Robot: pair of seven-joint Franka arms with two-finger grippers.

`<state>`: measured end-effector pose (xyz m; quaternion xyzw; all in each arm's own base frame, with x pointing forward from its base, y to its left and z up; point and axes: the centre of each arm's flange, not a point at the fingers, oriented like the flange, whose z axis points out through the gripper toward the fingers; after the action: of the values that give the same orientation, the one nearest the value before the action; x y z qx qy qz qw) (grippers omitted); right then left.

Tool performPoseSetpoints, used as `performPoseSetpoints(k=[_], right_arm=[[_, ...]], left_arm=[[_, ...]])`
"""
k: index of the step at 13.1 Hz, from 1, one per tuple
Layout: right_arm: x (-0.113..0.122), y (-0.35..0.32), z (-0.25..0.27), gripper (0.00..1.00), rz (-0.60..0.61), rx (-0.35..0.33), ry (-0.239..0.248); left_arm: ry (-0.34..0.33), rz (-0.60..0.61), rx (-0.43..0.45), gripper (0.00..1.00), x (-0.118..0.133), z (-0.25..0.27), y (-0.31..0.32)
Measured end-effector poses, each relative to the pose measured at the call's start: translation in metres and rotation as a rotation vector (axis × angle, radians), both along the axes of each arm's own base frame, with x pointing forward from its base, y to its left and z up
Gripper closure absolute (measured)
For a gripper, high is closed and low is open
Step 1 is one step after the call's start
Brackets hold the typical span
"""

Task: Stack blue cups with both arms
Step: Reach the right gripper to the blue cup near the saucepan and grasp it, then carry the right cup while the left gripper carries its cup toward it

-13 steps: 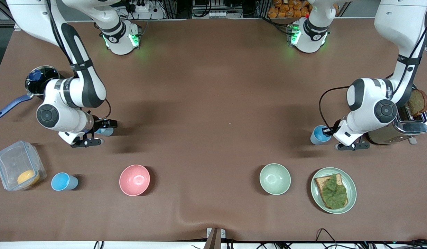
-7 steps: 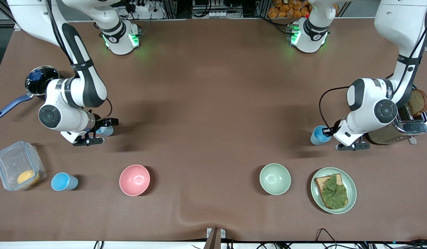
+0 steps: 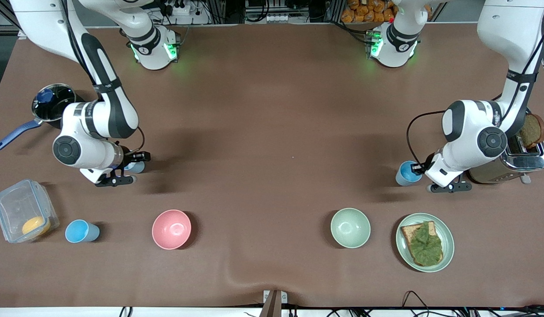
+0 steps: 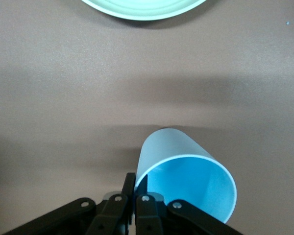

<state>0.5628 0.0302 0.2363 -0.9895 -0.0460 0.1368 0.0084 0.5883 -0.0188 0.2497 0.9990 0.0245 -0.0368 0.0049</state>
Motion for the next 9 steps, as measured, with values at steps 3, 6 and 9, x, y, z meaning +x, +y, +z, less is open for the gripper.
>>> performPoseSetpoints(k=[3,6,9], right_arm=[[-0.001,0.000,-0.006,0.77,0.012,0.002,0.010],[0.004,-0.002,0.000,0.95,0.015,-0.001,0.002],[0.008,0.014,0.006,0.95,0.037,0.004,0.004]], left_arm=[[0.001,0.000,0.000,0.96,0.000,-0.001,0.000],[0.001,0.003,0.000,0.96,0.000,-0.001,0.002],[-0.002,0.002,0.000,0.96,0.001,0.000,0.001]])
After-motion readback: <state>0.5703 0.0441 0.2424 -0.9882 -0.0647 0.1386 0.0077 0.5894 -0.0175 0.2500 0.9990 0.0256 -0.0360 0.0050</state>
